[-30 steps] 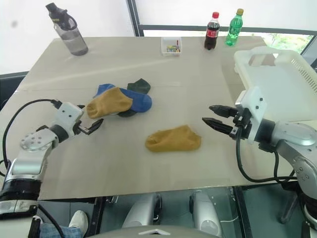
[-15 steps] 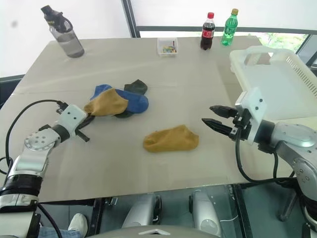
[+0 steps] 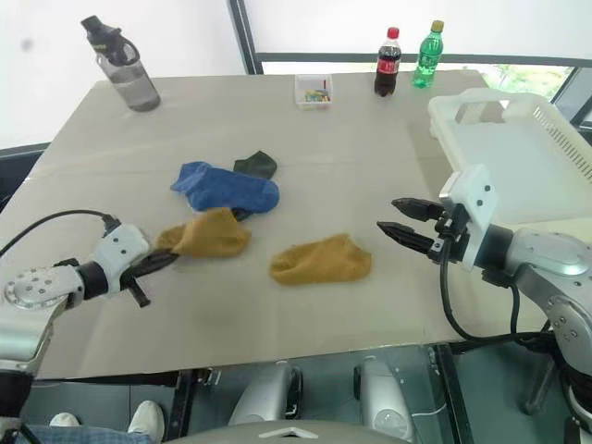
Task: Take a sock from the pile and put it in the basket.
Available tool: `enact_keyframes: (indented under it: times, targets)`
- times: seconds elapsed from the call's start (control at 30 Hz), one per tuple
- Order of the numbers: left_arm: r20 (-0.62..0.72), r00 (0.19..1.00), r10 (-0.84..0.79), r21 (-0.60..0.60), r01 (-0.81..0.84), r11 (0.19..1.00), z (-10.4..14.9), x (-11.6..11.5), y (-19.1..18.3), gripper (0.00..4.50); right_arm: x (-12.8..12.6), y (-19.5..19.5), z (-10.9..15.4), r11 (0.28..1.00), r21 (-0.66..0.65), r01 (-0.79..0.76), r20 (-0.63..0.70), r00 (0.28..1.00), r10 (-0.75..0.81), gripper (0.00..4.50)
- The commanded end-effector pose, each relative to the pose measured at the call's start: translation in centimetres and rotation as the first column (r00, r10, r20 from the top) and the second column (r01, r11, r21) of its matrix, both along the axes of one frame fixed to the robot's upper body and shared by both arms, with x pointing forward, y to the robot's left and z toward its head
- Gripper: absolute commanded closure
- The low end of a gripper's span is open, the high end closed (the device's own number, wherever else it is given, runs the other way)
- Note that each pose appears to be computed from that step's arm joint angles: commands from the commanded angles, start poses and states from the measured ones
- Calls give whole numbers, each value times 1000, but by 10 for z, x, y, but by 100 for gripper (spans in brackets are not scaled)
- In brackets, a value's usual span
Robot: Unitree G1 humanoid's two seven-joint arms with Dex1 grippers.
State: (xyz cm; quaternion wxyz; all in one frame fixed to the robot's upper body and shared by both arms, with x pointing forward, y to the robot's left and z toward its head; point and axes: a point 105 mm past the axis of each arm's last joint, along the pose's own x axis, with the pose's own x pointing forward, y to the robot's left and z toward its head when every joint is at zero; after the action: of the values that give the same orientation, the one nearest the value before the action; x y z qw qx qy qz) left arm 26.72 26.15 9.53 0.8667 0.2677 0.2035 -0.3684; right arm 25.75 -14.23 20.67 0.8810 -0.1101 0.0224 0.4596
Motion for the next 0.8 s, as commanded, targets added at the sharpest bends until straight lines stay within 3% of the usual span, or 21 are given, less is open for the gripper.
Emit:
enact_keyframes:
  times: [0.03, 0.17, 0.3, 0.43, 0.6, 0.8]
  targets:
    - [-9, 1000, 14, -46, -14, 999, -12, 8, -25, 444, -3, 3, 10, 1000, 5, -21, 49, 999, 20, 239]
    - [41, 998, 49, -39, -47, 998, -19, 25, -45, 444, -4, 2, 9, 1000, 3, -14, 51, 999, 14, 239]
    - [-8, 1000, -22, -106, 21, 994, -22, 18, -68, 444, -7, 1, 10, 1000, 7, -3, 55, 998, 3, 239]
    - [-3, 999, -32, -123, 31, 992, -12, 18, -63, 444, -9, 1, 9, 1000, 9, 3, 51, 999, -4, 239]
    - [59, 998, -25, -429, 48, 902, 39, 31, -88, 444, -9, 2, 8, 1000, 15, 6, 50, 999, -7, 239]
    - [16, 1000, 19, -463, -9, 886, 33, 47, -121, 444, -8, 2, 9, 1000, 16, 10, 54, 998, -11, 239]
